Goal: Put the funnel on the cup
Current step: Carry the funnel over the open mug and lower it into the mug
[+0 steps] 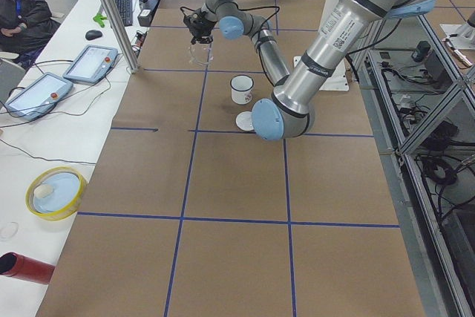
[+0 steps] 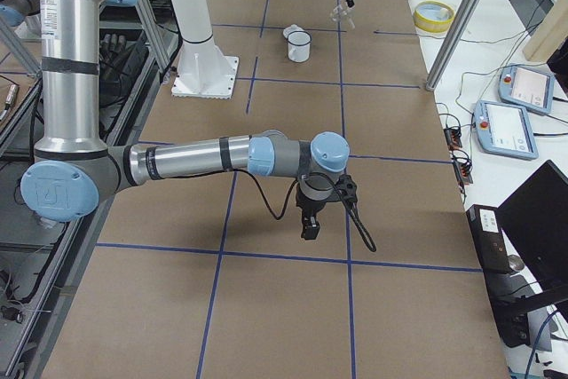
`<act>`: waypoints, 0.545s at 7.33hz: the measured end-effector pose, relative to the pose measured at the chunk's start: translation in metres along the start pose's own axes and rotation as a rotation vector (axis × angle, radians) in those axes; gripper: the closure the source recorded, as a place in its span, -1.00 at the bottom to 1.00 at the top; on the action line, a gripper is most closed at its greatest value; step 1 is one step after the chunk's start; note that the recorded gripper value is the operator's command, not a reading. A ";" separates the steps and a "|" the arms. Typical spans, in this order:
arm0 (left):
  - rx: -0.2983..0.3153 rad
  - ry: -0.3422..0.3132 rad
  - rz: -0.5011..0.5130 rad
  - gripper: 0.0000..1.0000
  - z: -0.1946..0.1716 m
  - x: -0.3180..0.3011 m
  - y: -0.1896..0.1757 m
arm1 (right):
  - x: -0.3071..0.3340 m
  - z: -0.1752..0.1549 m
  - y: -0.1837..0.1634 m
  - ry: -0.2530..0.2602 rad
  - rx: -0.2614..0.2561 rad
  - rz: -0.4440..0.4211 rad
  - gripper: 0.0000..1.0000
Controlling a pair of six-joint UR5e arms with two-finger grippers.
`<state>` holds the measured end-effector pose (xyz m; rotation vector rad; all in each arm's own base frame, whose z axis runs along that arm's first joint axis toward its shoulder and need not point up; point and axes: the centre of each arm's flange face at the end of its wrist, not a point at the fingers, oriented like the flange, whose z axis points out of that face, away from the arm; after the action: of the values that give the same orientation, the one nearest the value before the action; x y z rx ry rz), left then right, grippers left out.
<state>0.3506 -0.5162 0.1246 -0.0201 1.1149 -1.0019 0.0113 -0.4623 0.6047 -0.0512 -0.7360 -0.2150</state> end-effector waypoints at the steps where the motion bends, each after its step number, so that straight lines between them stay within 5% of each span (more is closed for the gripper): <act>1: -0.035 -0.104 0.076 1.00 -0.011 -0.007 0.010 | 0.000 0.000 0.000 0.000 0.000 0.000 -1.00; 4: -0.133 -0.396 0.305 1.00 -0.007 -0.010 0.050 | 0.000 0.000 0.000 0.000 0.000 0.000 -1.00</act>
<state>0.3777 -0.4769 0.1045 -0.1450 0.7888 -0.6153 0.0113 -0.4624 0.6046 -0.0509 -0.7360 -0.2151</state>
